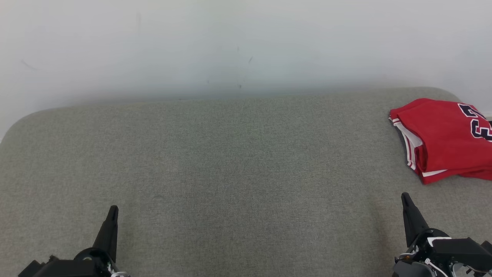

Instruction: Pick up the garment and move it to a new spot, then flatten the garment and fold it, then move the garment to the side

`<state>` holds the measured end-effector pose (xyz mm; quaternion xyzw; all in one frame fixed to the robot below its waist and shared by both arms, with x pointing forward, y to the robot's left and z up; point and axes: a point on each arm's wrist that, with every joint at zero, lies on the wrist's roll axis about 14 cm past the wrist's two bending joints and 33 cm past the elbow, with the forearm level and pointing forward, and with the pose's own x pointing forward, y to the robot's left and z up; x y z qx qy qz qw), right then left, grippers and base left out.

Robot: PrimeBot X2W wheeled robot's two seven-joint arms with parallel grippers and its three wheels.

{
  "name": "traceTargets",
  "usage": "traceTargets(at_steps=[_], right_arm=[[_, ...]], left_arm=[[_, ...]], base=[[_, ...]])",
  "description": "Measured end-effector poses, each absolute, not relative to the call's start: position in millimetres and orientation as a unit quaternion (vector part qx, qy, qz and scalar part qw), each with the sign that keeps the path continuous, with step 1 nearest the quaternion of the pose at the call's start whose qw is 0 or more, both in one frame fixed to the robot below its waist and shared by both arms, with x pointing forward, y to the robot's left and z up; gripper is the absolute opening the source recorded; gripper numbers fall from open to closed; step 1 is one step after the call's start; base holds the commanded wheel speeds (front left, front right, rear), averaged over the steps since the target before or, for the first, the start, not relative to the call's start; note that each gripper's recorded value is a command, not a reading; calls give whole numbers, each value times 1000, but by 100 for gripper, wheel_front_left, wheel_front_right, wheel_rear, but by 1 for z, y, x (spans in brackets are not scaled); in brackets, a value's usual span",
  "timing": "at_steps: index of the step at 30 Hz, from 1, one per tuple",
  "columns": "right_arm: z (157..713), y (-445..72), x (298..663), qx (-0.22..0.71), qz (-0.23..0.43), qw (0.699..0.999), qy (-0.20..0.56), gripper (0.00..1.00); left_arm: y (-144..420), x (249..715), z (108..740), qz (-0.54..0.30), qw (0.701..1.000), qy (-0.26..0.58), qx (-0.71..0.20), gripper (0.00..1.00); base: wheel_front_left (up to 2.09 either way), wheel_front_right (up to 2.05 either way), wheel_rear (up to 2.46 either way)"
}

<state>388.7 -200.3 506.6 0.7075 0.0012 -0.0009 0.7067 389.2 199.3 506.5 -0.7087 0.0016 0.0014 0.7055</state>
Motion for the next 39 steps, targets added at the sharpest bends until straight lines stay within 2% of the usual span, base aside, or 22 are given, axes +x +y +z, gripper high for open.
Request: traceTargets(at_steps=[39], right_arm=[[507,-201,389,709,-1,706,0,0]], left_arm=[[199,389,507,1,706,2,-709,0]], base=[[0,0,0]])
